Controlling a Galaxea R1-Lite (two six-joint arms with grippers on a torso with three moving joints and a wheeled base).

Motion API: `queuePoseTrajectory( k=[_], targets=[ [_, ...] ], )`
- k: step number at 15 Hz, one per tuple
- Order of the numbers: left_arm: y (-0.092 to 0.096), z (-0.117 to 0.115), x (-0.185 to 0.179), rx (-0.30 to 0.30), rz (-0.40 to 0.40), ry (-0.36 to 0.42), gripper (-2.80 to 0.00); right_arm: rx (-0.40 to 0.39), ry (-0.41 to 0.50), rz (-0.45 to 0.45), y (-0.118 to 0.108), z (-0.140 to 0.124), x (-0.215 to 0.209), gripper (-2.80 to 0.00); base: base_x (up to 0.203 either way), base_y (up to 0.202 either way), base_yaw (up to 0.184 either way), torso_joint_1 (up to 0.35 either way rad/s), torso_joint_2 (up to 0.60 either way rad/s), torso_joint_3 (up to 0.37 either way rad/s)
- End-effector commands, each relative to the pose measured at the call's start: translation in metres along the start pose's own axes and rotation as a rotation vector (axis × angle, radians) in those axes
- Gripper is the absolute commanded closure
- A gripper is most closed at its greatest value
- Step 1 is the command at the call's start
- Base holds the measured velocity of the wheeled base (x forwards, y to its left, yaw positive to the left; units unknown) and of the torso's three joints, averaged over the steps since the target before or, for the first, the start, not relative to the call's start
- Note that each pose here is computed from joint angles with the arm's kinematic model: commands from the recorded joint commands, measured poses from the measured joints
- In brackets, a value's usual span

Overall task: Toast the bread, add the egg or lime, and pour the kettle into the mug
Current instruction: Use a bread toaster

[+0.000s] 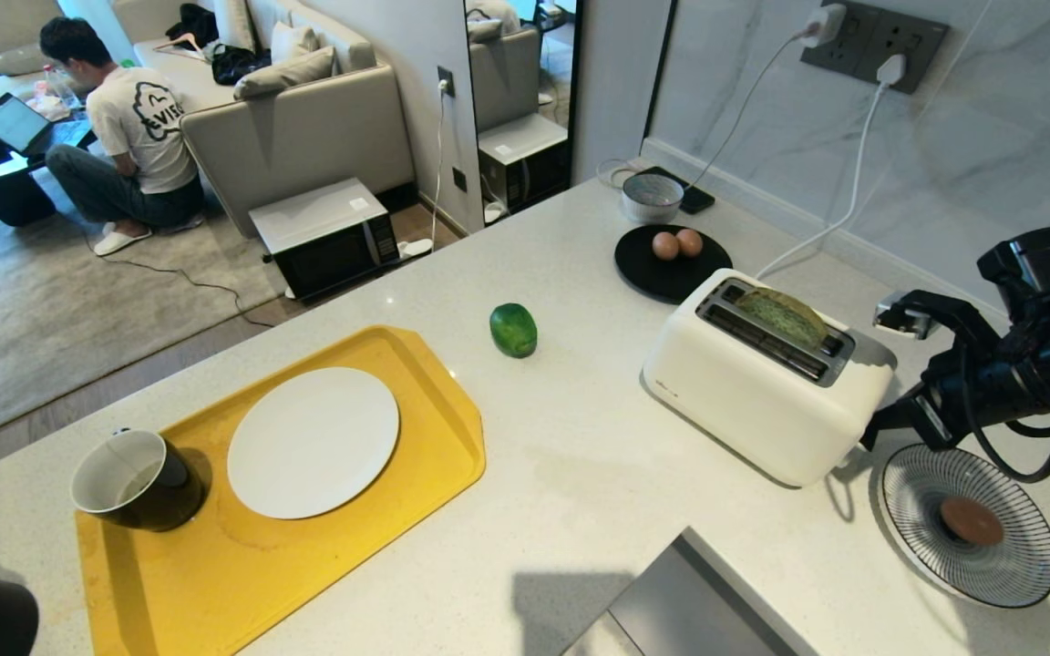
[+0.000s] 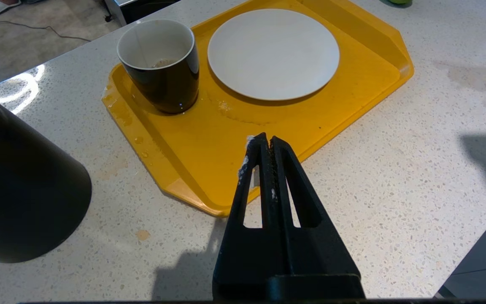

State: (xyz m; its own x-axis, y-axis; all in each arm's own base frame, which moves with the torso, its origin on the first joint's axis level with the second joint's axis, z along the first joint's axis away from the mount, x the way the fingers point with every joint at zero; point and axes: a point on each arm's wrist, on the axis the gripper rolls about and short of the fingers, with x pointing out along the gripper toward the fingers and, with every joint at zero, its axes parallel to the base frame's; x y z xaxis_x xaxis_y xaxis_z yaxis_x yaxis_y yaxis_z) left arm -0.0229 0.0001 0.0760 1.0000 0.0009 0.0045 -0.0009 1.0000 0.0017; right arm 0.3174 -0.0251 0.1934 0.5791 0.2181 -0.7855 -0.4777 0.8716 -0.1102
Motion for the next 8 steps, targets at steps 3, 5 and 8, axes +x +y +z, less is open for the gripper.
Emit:
queuePoseTrajectory(
  k=[3,5,8],
  targets=[
    [0.0,0.0001,0.0,0.0,0.001,0.0,0.0,-0.001,0.005,0.005,0.0,-0.0006,0.0014,0.0,0.0,0.0,0.0,0.0,0.0,0.0],
    [0.0,0.0002,0.0,0.0,0.001,0.0,0.0,-0.001,0.007,0.006,-0.0001,-0.0007,0.0019,0.0,0.0,0.0,0.0,0.0,0.0,0.0],
    [0.0,0.0002,0.0,0.0,0.001,0.0,0.0,-0.001,0.007,0.006,-0.0001,-0.0007,0.0019,0.0,0.0,0.0,0.0,0.0,0.0,0.0]
  ],
)
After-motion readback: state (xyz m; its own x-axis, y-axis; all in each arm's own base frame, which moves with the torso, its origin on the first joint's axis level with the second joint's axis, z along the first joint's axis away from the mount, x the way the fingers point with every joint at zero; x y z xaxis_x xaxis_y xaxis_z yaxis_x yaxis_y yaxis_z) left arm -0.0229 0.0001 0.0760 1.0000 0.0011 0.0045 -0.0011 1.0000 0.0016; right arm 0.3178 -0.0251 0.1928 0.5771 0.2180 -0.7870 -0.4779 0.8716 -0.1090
